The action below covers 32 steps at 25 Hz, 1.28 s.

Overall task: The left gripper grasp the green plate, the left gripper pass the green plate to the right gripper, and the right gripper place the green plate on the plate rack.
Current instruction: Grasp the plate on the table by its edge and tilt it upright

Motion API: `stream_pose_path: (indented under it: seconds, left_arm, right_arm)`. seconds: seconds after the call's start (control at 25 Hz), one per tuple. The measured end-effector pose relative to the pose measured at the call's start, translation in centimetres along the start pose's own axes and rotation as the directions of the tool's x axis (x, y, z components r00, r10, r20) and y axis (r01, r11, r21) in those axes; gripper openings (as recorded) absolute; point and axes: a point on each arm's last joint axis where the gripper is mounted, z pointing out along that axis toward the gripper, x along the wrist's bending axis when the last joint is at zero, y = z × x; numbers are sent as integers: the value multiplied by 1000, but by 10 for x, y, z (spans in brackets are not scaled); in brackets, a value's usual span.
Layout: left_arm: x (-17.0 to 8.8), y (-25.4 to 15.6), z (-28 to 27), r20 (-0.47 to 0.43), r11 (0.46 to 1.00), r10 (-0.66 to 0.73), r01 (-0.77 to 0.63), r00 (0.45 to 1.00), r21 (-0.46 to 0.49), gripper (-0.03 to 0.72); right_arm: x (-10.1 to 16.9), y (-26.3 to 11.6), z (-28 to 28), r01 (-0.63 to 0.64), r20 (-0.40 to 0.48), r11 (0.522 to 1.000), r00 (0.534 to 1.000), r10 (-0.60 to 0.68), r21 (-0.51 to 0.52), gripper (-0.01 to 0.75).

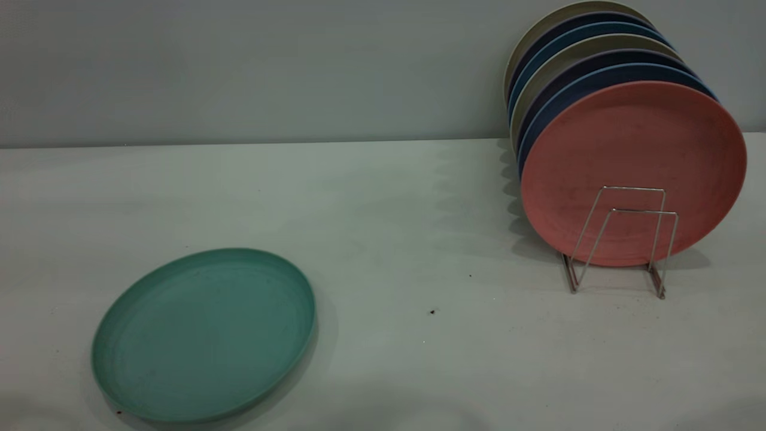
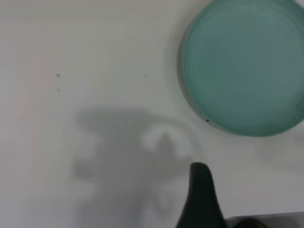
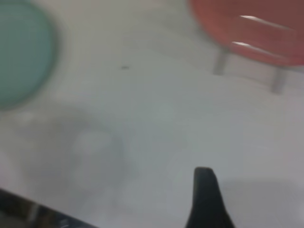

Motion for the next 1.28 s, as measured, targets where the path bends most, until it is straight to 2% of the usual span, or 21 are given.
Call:
stream_pose_path:
  seconds: [0.2,0.36,0.64,0.92,1.28]
  left_arm:
    - [3,17,50,3,995,-10,10,1000,103,581]
    - [5,24,92,15,975,-22,18,1000,221,581]
    - [5,52,149,61,945,13,-32,998,325,581]
    - [9,71,199,84,909,47,-78,995,409,581]
    - [13,59,253,78,873,33,-67,996,483,581]
  right_arm:
    - [-2,10,45,-59,-155,998,986,61,17,529]
    - [0,15,75,-94,-236,995,967,97,27,529]
    - [43,22,133,25,-348,989,937,27,144,529]
    - [69,18,169,72,-406,972,913,26,223,529]
    - [70,17,172,76,-408,971,913,24,227,529]
